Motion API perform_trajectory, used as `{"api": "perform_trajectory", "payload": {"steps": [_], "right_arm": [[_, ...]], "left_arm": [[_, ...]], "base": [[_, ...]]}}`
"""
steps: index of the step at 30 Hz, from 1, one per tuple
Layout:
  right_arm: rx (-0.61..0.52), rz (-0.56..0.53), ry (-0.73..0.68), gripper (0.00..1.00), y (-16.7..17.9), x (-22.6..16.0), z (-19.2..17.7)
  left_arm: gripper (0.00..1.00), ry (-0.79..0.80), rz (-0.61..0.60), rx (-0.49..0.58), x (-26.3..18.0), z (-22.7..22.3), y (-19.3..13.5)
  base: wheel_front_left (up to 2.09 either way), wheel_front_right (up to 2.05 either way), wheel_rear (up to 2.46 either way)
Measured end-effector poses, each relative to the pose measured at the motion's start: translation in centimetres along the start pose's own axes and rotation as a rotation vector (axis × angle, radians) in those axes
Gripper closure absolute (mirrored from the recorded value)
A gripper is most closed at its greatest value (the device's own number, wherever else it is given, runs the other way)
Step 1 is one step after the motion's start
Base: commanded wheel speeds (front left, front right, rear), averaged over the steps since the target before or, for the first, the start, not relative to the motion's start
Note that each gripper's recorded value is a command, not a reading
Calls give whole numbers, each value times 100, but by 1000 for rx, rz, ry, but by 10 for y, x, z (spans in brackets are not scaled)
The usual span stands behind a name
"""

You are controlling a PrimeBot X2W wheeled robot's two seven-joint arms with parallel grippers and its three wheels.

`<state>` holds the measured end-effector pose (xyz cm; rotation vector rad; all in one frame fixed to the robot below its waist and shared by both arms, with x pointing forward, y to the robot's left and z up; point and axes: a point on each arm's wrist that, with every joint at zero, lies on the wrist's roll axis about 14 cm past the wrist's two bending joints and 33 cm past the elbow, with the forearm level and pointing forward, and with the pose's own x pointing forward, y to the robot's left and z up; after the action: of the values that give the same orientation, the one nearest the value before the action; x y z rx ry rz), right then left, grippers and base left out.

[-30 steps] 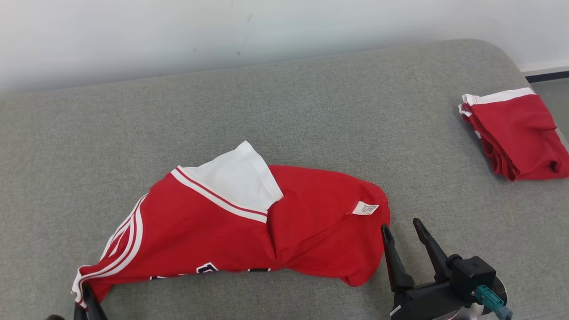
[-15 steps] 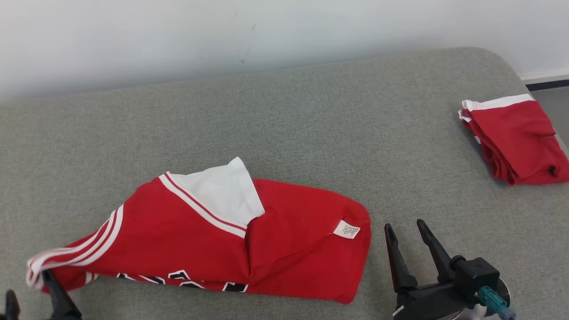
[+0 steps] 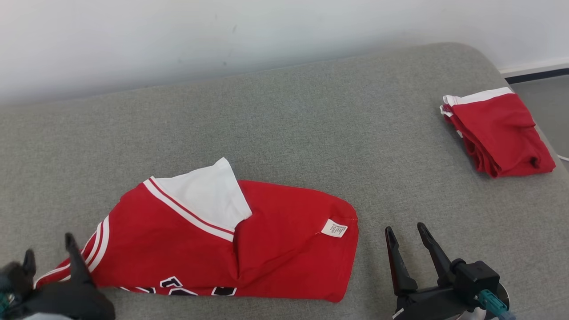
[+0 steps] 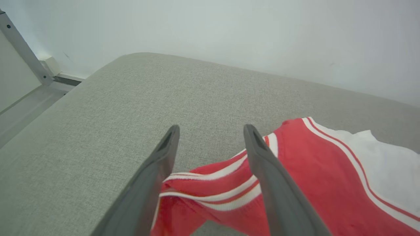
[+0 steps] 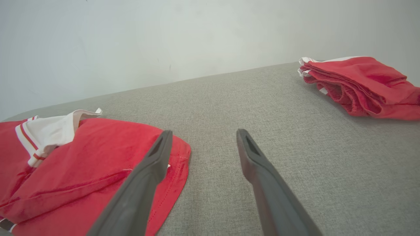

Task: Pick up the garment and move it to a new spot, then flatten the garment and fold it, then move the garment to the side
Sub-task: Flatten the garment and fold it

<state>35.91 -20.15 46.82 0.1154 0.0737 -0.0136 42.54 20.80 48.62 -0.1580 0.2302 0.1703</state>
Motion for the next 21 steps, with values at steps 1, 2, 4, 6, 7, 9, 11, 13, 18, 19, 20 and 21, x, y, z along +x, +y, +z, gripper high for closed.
{"api": "perform_trajectory", "payload": {"steps": [1, 2, 4, 6, 7, 9, 11, 13, 18, 19, 20, 21], "right_arm": [[0, -2, 2, 0, 0, 0, -1], [1, -2, 4, 0, -1, 0, -1], [1, 0, 5, 0, 0, 2, -2], [0, 6, 3, 0, 2, 4, -1], [0, 8, 2, 0, 3, 5, -1], [0, 9, 1, 0, 3, 6, -1], [0, 3, 5, 0, 1, 5, -2], [0, -2, 8, 0, 0, 5, -3], [0, -7, 13, 0, -2, 5, -5], [0, -7, 14, 0, -2, 6, -6], [0, -7, 15, 0, -2, 6, -6], [1, -5, 16, 0, -1, 7, -7]], "left_arm": [[0, 8, -21, 3, 3, 2, -6], [0, 18, -46, 13, 6, 3, -13], [0, 68, -90, 48, 11, -2, -25], [0, 141, -111, 96, 14, -14, -31], [0, 173, -116, 112, 15, -20, -33], [0, 214, -132, 127, 17, -26, -39], [0, 242, -140, 133, 18, -30, -43], [0, 277, -144, 145, 17, -37, -44], [8, 318, -158, 148, 14, -45, -46], [15, 328, -161, 145, 13, -46, -46], [23, 333, -165, 144, 12, -47, -47], [41, 332, -169, 142, 11, -47, -47]], "base": [[0, 0, 0], [0, 0, 0], [0, 0, 0], [0, 0, 0], [0, 0, 0], [0, 0, 0], [0, 0, 0], [0, 0, 0], [0, 0, 0], [0, 0, 0], [0, 0, 0], [0, 0, 0]]}}
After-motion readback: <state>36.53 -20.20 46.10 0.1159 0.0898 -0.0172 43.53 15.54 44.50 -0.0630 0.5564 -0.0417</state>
